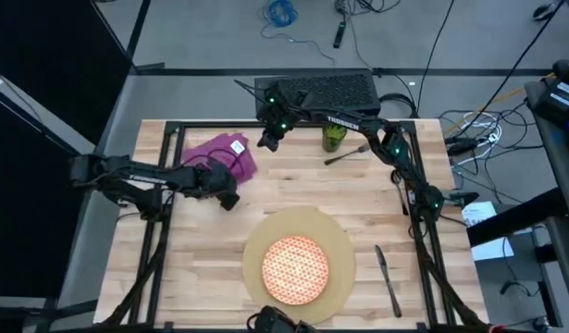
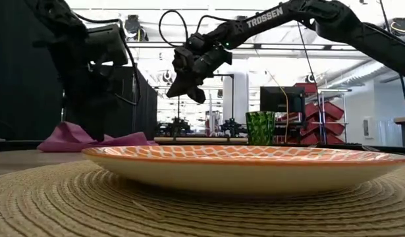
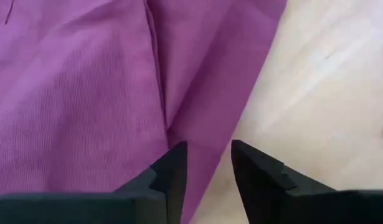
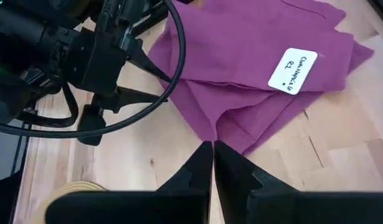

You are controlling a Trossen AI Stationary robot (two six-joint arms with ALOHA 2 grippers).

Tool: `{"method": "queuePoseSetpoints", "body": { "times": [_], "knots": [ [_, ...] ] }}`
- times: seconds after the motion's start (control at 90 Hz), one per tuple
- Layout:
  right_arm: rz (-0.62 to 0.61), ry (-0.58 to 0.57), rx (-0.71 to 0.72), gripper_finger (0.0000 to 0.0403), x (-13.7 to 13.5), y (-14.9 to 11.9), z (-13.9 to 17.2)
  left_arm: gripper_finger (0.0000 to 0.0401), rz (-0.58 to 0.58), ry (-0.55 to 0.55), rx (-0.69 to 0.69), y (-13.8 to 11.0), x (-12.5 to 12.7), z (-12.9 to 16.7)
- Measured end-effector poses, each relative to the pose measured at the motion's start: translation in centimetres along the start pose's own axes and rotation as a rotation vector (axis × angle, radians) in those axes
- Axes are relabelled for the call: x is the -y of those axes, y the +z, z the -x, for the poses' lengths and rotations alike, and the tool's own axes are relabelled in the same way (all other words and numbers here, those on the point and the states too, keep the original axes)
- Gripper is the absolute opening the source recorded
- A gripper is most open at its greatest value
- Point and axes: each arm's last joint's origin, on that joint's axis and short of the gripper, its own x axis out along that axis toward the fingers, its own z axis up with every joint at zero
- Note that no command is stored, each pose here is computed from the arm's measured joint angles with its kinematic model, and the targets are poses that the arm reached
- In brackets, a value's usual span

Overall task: Set table place
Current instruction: Fold the purple table napkin

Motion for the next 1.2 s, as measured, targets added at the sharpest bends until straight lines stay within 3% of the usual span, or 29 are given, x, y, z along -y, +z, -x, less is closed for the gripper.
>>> {"method": "queuePoseSetpoints", "body": {
  "times": [0.444,1.067,1.2],
  "knots": [
    [-0.013,0.0,0.0,0.0,0.0,0.0,0.0,0.0112,0.0,0.088,0.014,0.0,-0.6,-0.1],
    [-0.013,0.0,0.0,0.0,-0.1,0.0,0.0,0.0111,-0.054,0.166,-0.065,-0.3,-0.6,-1.8],
    [-0.013,0.0,0.0,0.0,-0.1,0.0,0.0,0.0095,-0.063,0.175,-0.053,-0.3,-0.6,-1.8]
  ]
}}
